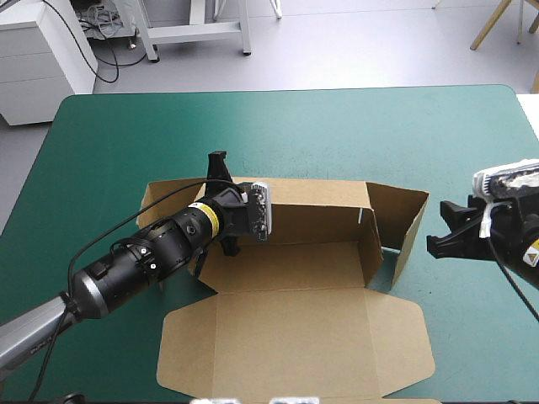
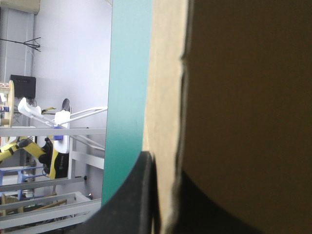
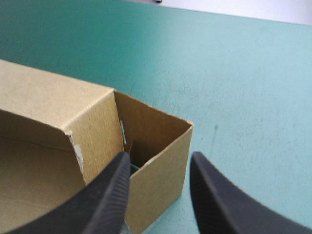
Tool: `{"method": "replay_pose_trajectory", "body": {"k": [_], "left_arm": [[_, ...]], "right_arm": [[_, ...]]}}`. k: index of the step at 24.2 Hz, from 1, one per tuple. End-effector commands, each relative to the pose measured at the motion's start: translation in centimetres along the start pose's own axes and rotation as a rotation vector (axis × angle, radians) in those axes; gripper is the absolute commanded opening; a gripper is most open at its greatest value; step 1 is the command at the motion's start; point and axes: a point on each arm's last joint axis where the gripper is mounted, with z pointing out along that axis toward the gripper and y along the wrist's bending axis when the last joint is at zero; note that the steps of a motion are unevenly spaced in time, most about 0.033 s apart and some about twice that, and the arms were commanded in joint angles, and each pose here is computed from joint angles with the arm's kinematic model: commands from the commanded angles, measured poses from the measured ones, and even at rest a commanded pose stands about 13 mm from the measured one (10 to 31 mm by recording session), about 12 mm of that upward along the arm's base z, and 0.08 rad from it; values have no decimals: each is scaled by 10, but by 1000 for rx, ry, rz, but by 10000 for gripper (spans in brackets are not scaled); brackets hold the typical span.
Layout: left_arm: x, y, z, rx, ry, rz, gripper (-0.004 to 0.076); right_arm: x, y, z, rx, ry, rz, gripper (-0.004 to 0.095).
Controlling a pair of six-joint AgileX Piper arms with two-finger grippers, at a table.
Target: Fold the box
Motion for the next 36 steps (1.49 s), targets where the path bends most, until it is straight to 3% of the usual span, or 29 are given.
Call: {"method": "replay_pose_trajectory", "body": {"k": [1, 9, 16, 25, 36], "left_arm": [[-1, -8, -1, 37, 30, -138, -10], [-9, -22, -7, -152, 145, 7, -10], [-7, -35, -5, -138, 152, -18, -10], [-7, -35, -6, -139, 156, -21, -10], [-5, -35, -6, -143, 177, -17, -10]], "right_arm": [[-29, -1, -11, 13, -118, -1, 610], [-96, -2, 14, 9, -102, 2, 649], [-127, -4, 89, 8, 45, 18, 649], [-115, -23, 195, 30, 324, 64, 649], [-83, -27, 245, 4, 475, 106, 648]]}}
